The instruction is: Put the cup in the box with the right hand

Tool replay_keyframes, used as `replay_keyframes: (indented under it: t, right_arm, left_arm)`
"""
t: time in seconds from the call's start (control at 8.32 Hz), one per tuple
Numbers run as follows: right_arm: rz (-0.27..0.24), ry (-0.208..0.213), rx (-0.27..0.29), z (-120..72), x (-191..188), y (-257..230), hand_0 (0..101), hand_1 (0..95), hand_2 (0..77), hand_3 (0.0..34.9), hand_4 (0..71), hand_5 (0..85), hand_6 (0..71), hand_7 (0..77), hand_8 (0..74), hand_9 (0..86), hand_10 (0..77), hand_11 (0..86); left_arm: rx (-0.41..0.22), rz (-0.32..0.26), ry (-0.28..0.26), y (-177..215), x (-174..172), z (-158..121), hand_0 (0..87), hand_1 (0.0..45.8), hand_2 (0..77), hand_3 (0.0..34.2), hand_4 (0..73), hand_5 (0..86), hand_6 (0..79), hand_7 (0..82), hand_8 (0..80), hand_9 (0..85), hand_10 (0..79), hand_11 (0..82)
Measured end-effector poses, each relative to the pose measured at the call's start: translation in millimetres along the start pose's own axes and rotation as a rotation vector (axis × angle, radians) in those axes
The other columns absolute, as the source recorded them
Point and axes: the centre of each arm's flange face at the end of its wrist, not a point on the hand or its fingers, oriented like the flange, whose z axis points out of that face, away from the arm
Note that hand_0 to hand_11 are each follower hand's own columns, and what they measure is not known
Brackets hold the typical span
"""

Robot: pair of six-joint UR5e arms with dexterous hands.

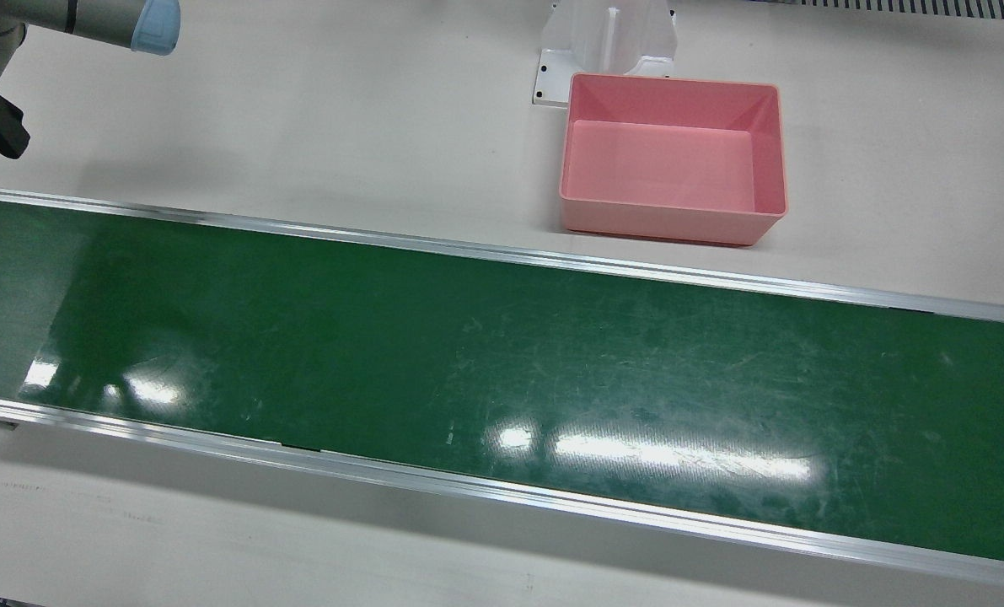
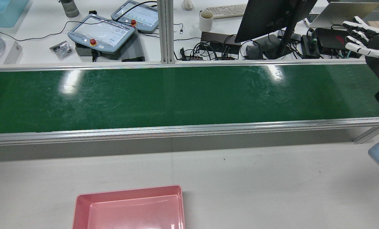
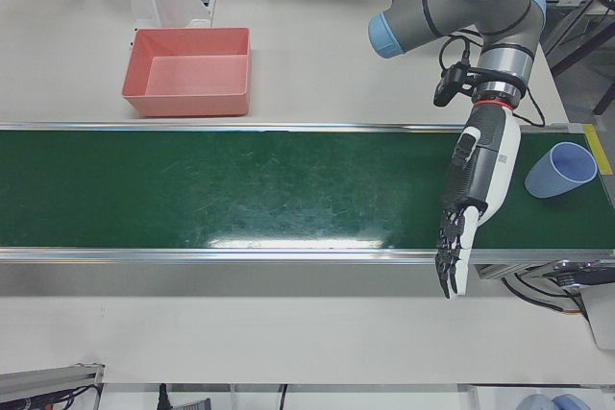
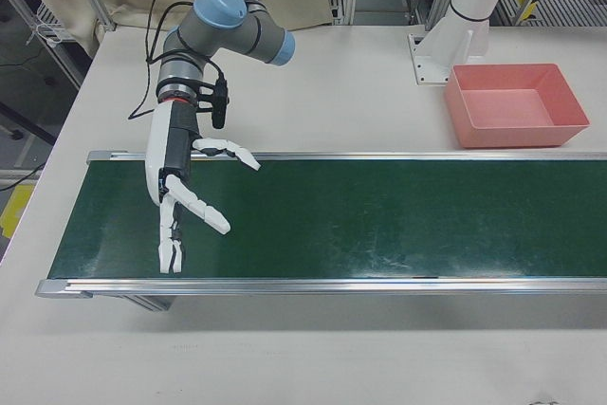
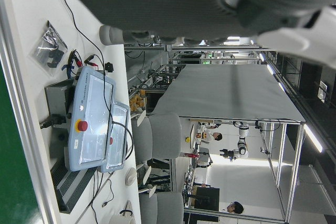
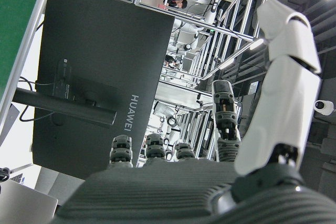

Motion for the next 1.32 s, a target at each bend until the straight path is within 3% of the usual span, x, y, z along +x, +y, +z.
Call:
replay_keyframes:
  t: [0.48, 0.6, 0.72, 0.84, 0.96, 1.08, 1.2, 1.32]
  right_arm:
    - [0.003, 0.010, -0.003, -0.4, 0, -1, 51, 19.1, 22.4, 9.6, 18.5, 6.0, 1.6, 7.1, 6.0, 9.3, 5.5, 10.4]
    - [0.006, 0.019, -0.007, 0.0, 6, 2, 51, 18.5, 21.3, 13.6, 19.1, 6.0, 1.6, 7.6, 4.9, 9.3, 5.5, 10.4]
    - [0.007, 0.030, -0.011, 0.2, 11, 4, 51, 18.5, 21.3, 13.6, 19.1, 6.0, 1.6, 7.6, 4.9, 9.3, 5.5, 10.4]
    - [0.009, 0.038, -0.017, 1.1, 16, 7, 55, 15.3, 9.3, 18.8, 16.9, 6.0, 1.6, 7.6, 4.9, 9.8, 4.9, 10.4]
    - [0.011, 0.039, -0.024, 3.6, 18, 11, 55, 15.3, 9.3, 18.8, 16.9, 6.0, 1.6, 7.6, 4.9, 9.8, 4.9, 10.4]
    - [0.013, 0.037, -0.030, 5.7, 18, 14, 55, 5.4, 1.6, 22.9, 13.1, 6.0, 0.5, 4.9, 4.9, 9.8, 4.9, 10.4]
    - [0.014, 0.033, -0.031, 6.6, 18, 15, 54, 9.8, 1.1, 28.6, 12.0, 5.5, 0.5, 5.5, 4.9, 9.8, 4.9, 10.4]
    - [0.015, 0.029, -0.032, 7.8, 17, 16, 57, 9.8, 1.1, 24.2, 28.9, 6.5, 1.1, 4.9, 2.2, 4.9, 4.9, 10.4]
  left_arm:
    - [-0.001, 0.000, 0.000, 0, 0, 0, 0.0, 0.5, 0.5, 0.0, 0.0, 0.0, 0.0, 0.0, 0.0, 0.0, 0.0, 0.0]
    - [-0.001, 0.000, 0.000, 0, 0, 0, 0.0, 0.5, 0.5, 0.0, 0.0, 0.0, 0.0, 0.0, 0.0, 0.0, 0.0, 0.0]
    - [-0.001, 0.000, 0.000, 0, 0, 0, 0.0, 0.5, 0.5, 0.0, 0.0, 0.0, 0.0, 0.0, 0.0, 0.0, 0.0, 0.0]
    - [-0.001, 0.000, 0.000, 0, 0, 0, 0.0, 0.5, 0.5, 0.0, 0.0, 0.0, 0.0, 0.0, 0.0, 0.0, 0.0, 0.0]
    - [-0.002, 0.000, 0.000, 1, 0, 0, 0.0, 0.5, 0.5, 0.0, 0.0, 0.0, 0.0, 0.0, 0.0, 0.0, 0.0, 0.0]
    - [-0.003, 0.001, 0.000, 1, 0, 0, 0.0, 0.5, 0.5, 0.0, 0.0, 0.0, 0.0, 0.0, 0.0, 0.0, 0.0, 0.0]
    - [-0.002, 0.001, 0.000, 1, 0, 0, 0.0, 0.5, 0.5, 0.0, 0.0, 0.0, 0.0, 0.0, 0.0, 0.0, 0.0, 0.0]
    - [-0.002, 0.000, 0.000, 1, 0, 0, 0.0, 0.5, 0.5, 0.0, 0.0, 0.0, 0.0, 0.0, 0.0, 0.0, 0.0, 0.0]
